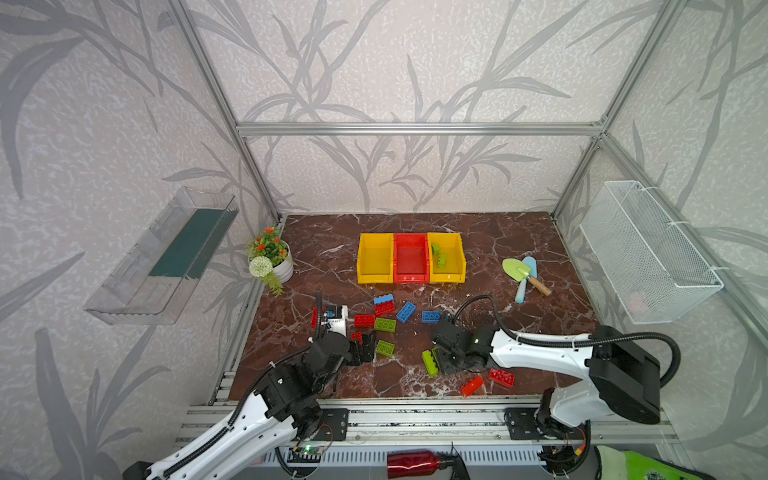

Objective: Sort the legos into containers by color
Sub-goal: 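Move the right gripper back over the pair of lime-green bricks, then grasp the long lime-green brick with the right gripper and lift it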

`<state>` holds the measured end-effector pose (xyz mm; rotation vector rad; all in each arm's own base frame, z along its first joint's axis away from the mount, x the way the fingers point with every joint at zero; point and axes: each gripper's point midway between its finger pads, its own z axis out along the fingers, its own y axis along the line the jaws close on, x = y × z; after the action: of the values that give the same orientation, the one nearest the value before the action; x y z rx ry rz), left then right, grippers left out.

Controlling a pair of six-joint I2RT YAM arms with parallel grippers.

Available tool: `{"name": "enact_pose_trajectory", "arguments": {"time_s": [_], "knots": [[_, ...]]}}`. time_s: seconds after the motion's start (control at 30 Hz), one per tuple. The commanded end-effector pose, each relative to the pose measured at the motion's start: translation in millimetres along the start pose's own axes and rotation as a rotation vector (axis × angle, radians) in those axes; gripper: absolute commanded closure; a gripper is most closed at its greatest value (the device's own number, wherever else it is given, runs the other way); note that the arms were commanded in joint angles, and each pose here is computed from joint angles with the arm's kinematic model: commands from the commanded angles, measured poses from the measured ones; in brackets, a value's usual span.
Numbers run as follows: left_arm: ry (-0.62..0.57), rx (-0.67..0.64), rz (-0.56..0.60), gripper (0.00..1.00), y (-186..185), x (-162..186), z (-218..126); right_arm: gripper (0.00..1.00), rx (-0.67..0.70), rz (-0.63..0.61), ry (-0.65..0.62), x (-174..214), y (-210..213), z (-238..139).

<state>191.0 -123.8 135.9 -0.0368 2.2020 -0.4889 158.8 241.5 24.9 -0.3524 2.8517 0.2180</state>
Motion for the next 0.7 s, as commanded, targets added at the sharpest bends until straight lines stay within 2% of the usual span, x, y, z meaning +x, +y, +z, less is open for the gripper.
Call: {"name": "enact_pose_trajectory", "arguments": {"time_s": [0.0,0.3,0.53,0.67], "knots": [[-0.011,-0.024,0.002,0.02,6,0,0,0.40,0.010,-0.006,-0.005,-5,3,-7],[-0.015,-0.027,0.003,0.02,3,-3,2,0.43,0.121,-0.045,-0.081,-14,-27,-47],[-0.016,-0.036,0.006,0.02,4,-3,2,0.42,-0.013,-0.069,-0.086,-15,-3,-47],[-0.015,-0.040,-0.001,0.02,6,-3,1,0.42,-0.033,-0.082,-0.054,-11,4,-37]]}}
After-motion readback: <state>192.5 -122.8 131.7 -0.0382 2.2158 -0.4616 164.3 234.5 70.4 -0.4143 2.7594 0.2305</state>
